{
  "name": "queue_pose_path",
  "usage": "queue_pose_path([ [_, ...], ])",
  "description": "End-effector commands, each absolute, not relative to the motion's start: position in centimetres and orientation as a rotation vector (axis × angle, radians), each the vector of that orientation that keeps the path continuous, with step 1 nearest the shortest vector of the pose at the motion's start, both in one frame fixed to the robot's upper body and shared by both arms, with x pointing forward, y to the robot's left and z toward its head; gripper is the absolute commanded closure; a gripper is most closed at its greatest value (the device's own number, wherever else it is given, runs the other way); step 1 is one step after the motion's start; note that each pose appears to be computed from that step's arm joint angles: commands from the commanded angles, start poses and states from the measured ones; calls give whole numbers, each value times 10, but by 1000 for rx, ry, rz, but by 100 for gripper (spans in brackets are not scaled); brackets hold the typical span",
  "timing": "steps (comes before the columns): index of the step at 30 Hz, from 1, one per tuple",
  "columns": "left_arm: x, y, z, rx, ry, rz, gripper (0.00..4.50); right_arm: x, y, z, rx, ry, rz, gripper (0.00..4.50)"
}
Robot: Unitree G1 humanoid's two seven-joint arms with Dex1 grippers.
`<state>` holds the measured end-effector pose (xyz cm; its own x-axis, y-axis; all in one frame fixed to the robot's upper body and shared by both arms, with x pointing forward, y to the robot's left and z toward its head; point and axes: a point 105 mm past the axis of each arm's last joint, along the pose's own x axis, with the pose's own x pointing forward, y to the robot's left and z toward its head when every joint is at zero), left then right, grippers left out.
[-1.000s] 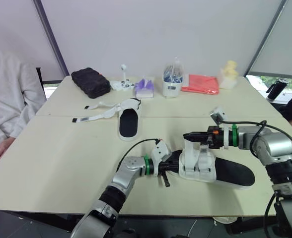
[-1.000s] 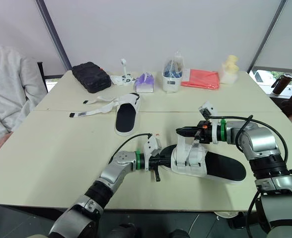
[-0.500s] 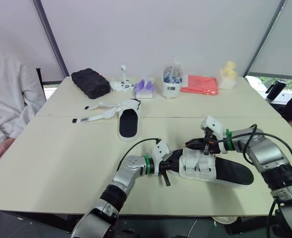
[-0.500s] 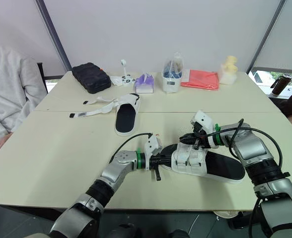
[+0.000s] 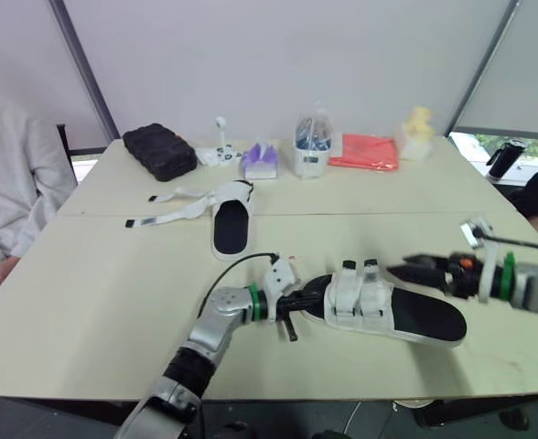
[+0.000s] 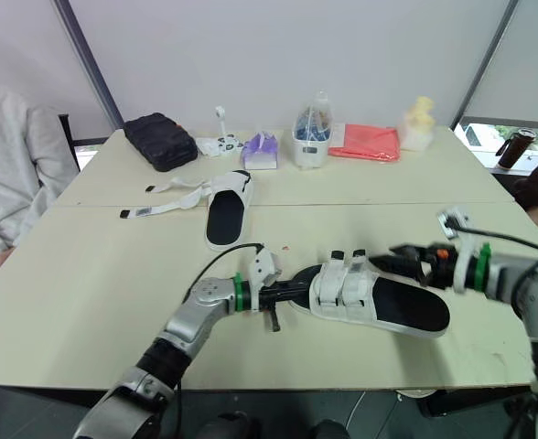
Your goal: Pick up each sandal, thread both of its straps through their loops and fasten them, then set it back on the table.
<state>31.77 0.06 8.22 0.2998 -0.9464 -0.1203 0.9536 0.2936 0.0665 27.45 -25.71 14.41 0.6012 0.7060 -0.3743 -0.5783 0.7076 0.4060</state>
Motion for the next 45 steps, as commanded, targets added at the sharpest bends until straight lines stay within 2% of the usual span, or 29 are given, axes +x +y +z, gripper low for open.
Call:
queue_pose_path([
  [1,317,12,104,131,2,-1237,450,264,-256,157,299,499,773,10],
  [4,310,26,119,128,-24,-1238,450,255,-250,152,391,505,787,10],
  [9,298,45,125,176,-14,-1229,450,256,-239,136,451,540,777,10],
  [16,290,52,124,186,12,-1194,450,270,-229,126,482,553,788,10],
  [23,286,52,114,163,44,-1140,450,289,-197,130,565,543,915,10],
  [27,286,56,113,161,52,-1113,450,295,-192,133,577,534,930,128],
  [33,286,59,110,159,59,-1092,450,296,-195,129,565,548,919,447],
  [39,288,58,107,157,64,-1087,450,301,-200,143,708,430,850,447],
  [45,291,55,103,152,72,-1095,450,325,-244,182,939,69,605,447],
])
